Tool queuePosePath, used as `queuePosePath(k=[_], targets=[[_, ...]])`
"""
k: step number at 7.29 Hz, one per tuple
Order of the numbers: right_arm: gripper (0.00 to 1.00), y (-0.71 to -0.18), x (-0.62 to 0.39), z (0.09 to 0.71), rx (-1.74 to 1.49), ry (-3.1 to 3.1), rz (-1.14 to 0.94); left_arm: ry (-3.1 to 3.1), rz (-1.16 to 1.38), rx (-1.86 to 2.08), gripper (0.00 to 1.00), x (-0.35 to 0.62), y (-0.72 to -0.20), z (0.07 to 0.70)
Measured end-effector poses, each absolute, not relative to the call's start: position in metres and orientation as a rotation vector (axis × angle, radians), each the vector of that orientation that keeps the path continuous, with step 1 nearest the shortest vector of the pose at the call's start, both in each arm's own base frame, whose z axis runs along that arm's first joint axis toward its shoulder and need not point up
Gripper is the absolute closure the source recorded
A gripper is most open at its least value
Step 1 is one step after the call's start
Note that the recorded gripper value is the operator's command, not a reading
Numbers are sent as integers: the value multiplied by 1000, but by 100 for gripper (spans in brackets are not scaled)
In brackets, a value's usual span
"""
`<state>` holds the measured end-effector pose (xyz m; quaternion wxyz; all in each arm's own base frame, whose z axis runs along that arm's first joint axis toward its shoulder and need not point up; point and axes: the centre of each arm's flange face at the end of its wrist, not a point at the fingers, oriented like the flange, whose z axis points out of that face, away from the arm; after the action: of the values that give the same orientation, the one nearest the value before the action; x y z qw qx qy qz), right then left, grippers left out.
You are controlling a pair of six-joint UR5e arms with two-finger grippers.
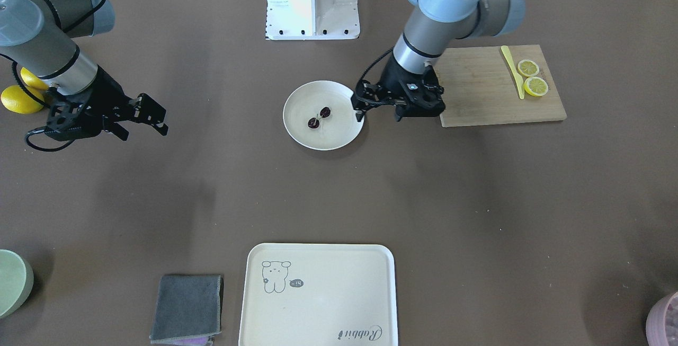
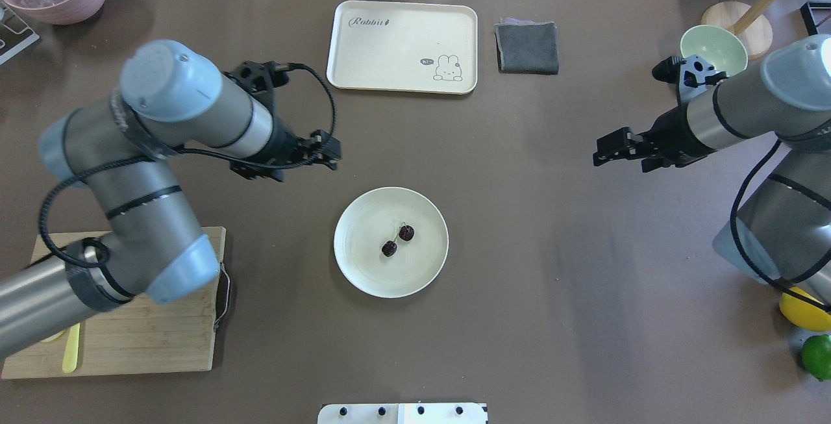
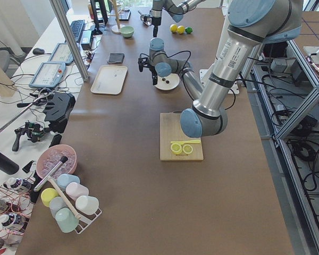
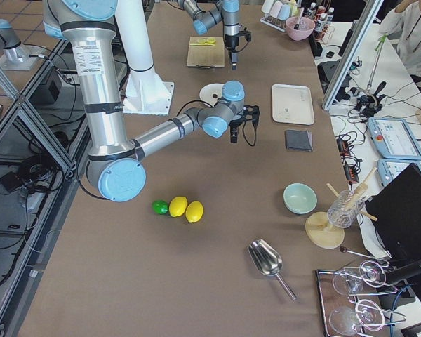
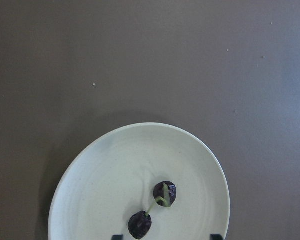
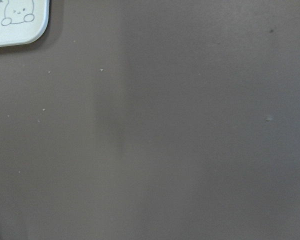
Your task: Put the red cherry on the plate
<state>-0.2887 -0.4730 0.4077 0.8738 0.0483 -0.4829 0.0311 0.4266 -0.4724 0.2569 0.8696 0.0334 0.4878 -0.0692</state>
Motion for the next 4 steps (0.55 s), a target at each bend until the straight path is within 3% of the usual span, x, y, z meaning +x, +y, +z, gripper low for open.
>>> queuePosePath(k=[4], targets=[[0, -504, -174, 467, 171, -884, -52, 828, 141, 202, 3, 171, -527, 469]])
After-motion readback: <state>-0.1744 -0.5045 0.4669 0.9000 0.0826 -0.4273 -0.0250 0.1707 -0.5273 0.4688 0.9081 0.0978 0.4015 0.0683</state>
